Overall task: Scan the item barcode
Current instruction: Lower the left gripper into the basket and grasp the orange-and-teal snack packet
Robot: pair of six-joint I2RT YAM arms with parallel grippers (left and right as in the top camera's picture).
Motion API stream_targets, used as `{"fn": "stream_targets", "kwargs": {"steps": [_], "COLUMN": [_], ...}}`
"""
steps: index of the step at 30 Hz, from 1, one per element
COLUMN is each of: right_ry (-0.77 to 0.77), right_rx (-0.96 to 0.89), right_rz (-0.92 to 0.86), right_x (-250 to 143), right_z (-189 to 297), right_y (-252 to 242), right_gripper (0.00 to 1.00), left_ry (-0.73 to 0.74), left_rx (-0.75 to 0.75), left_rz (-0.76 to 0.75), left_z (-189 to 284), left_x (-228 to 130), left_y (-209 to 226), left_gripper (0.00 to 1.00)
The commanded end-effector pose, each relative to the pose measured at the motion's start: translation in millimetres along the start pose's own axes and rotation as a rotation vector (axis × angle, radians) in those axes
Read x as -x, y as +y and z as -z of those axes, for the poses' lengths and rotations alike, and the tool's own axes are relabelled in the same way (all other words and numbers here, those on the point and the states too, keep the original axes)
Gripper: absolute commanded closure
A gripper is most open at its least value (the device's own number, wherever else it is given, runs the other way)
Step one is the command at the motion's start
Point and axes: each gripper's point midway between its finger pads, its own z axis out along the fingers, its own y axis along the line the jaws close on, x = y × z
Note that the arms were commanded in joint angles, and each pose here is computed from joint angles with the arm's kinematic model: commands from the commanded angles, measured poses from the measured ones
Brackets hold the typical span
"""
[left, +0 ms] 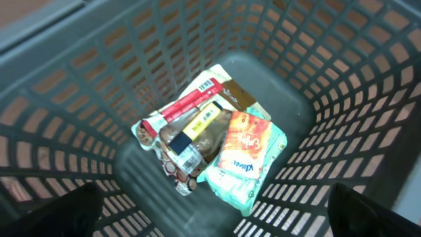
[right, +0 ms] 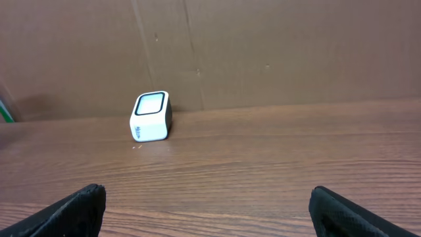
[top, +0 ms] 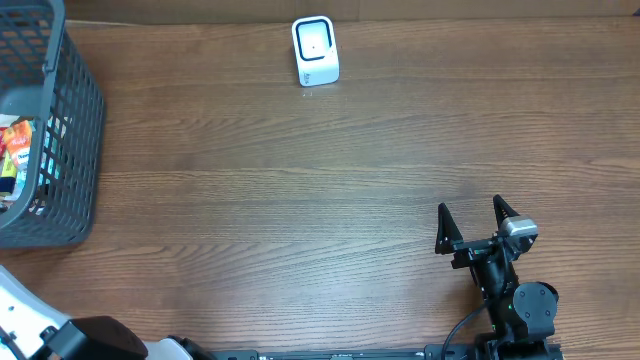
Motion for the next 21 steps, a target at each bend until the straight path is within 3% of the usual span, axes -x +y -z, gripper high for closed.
{"fn": "stream_targets", "kwargs": {"steps": [1,15,21], "right_ry": [-0.004,-0.004,-0.004], "right_rx": [-0.002,-0.002,-0.002], "right_rz": [-0.003,-0.003,-0.003], "right_x": [-2,-2,-2], "right_z": [0,0,0], "right_y": [-1,-1,-1], "right_gripper": [0.00,0.00,0.00], "left_ry": [0.023,0.192,0.234], "left_rx": [-0.019,-0.037,-0.162], "left_rz": [-0.079,-0.121,-0.201], "left_z": [-10,-76,-108], "left_x": [-1,-35,-49], "left_y": [-1,5,-11], "left_gripper": [0.00,0.00,0.00]}}
